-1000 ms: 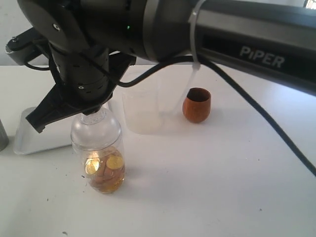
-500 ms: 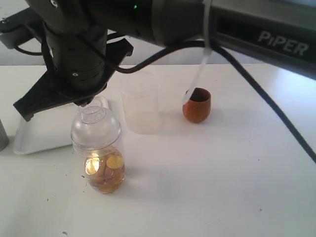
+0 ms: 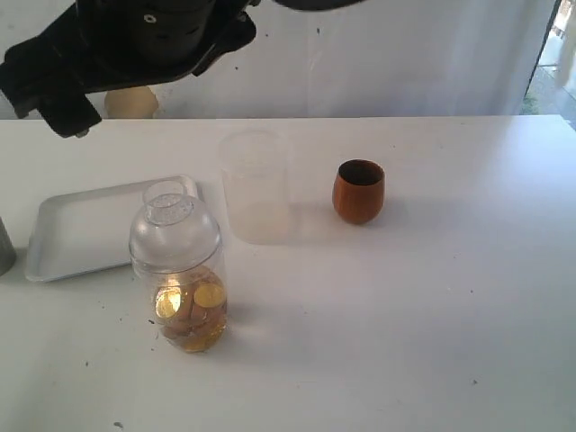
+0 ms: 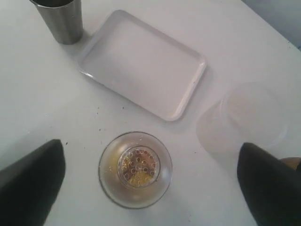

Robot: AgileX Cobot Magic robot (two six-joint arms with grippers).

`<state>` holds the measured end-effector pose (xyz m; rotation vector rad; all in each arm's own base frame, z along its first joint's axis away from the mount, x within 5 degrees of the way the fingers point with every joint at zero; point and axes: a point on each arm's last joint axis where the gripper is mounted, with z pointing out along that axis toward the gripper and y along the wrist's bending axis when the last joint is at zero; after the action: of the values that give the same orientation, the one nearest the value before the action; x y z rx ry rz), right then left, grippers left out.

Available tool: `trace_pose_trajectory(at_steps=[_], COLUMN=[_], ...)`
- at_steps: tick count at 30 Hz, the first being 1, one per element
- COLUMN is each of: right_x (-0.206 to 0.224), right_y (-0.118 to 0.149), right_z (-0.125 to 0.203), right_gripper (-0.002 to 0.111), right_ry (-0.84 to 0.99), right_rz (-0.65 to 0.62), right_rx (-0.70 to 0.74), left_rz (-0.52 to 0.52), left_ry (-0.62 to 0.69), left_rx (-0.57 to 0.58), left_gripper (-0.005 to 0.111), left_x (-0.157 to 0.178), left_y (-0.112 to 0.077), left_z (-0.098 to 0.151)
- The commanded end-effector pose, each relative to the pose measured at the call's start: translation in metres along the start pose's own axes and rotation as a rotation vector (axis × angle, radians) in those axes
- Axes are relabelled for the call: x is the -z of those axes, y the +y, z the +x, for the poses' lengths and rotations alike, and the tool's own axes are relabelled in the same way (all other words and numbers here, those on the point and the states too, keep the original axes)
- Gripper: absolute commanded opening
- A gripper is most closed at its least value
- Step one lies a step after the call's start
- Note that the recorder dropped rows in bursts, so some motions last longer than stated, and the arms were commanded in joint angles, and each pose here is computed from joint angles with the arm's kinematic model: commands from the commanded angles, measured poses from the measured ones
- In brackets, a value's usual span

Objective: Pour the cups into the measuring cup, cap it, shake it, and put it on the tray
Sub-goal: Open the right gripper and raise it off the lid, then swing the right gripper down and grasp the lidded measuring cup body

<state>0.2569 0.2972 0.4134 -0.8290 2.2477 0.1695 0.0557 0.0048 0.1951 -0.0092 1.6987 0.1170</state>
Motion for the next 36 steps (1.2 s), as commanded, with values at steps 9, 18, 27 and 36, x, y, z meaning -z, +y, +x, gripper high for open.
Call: trace_pose_trajectory(at_steps=[9, 18, 27, 36], right_x=[0.025, 0.014, -0.020, -0.046], right_y=[0.022, 0.019, 0.002, -0.025], right_z=[0.017, 0.091, 0.148, 0.205], right_gripper=[0.091, 0.091, 0.091, 0.091], right_ry=[-0.313, -0.533, -0.538, -0.667], right_rz=[-0.147, -0.256, -0.305, -0.193], right_rx=[0.076, 0.044, 0.003, -0.124], left_rz=[0.002, 0.002, 0.002, 0.002], left_ry=[-0.012, -0.012, -0.012, -0.012], left_rx=[-0.012, -0.012, -0.012, -0.012], left_gripper=[0.000, 0.000, 0.000, 0.000], left_x=[0.000, 0.000, 0.000, 0.000], left_y=[0.000, 0.000, 0.000, 0.000], left_z=[0.000, 0.000, 0.000, 0.000])
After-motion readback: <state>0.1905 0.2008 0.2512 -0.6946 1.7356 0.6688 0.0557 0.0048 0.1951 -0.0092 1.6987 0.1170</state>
